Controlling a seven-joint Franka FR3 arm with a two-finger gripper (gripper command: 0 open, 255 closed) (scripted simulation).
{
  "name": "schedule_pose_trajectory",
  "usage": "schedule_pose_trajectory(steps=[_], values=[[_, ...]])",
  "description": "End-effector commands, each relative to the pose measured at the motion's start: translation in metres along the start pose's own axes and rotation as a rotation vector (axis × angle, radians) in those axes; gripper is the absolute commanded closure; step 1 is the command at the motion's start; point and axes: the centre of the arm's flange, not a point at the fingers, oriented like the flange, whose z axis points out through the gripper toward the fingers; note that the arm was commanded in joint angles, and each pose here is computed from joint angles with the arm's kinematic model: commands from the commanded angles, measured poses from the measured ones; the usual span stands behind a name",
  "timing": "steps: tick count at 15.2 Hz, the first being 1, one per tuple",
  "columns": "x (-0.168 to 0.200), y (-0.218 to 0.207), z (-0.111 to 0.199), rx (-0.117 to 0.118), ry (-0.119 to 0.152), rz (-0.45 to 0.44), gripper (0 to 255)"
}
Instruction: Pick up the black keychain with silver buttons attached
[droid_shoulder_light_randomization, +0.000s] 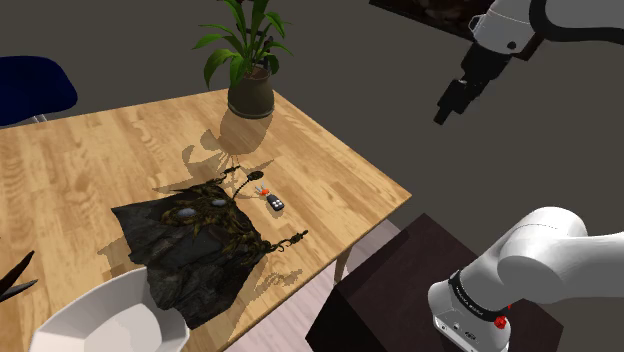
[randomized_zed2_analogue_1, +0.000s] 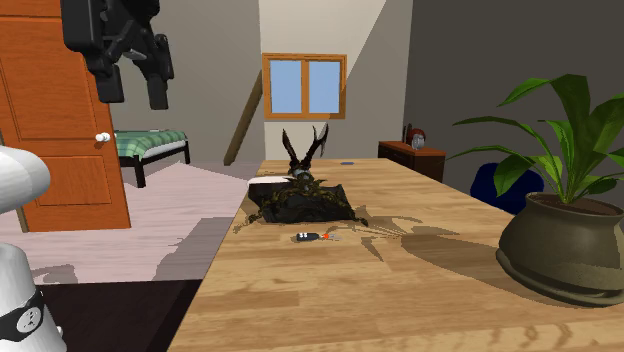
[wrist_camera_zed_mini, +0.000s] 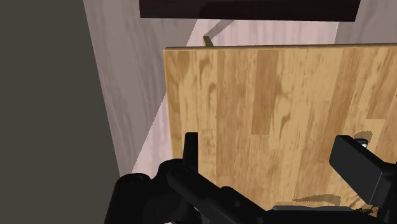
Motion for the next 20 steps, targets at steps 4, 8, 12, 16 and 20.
schedule_pose_trajectory(steps=[4,8,12,16,20], values=[[0.017,-0.027,0.023,0.002,-0.002,0.010,0],[0.040,-0.063,0.054,0.005,-0.006,0.024,0],[0.063,-0.099,0.085,0.008,-0.009,0.038,0],[0.086,-0.134,0.116,0.012,-0.012,0.052,0],[0.110,-0.170,0.147,0.015,-0.015,0.066,0]])
